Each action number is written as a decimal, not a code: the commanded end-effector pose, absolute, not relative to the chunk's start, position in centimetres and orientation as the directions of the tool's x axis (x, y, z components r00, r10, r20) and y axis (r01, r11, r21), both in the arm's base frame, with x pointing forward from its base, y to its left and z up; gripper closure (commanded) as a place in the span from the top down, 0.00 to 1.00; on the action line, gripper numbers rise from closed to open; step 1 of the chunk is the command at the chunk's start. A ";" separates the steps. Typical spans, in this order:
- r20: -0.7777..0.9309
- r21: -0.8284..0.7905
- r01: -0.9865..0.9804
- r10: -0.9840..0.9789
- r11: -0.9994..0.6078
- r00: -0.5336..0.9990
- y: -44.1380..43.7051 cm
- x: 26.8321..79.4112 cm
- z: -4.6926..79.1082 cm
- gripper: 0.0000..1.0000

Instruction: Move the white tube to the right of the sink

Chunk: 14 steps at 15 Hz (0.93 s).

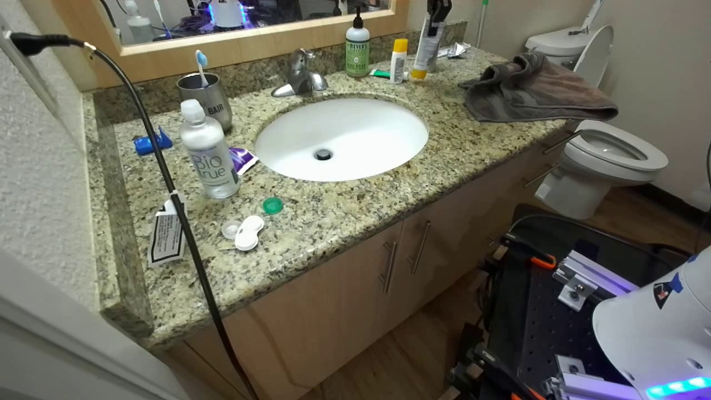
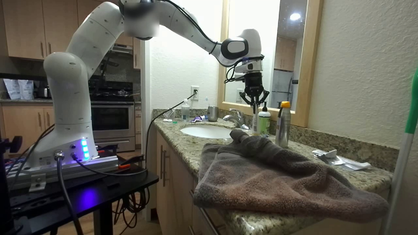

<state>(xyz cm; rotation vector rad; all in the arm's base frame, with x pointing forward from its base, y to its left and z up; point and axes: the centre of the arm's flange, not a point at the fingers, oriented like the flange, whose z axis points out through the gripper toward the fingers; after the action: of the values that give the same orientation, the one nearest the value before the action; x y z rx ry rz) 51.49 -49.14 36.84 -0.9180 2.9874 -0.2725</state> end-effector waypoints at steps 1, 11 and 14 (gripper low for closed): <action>0.131 -0.151 -0.558 -0.543 0.816 -0.830 -49.3 52.5 35.7 0.01; 0.158 -0.090 -0.512 -0.496 0.854 -0.854 -51.7 52.1 32.9 0.18; 0.125 -0.056 -0.487 -0.478 0.871 -0.869 -52.0 51.8 32.5 0.44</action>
<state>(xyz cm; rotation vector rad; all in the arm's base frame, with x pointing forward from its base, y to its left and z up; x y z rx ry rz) 51.42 -50.90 34.08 -0.8551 3.1432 -0.2307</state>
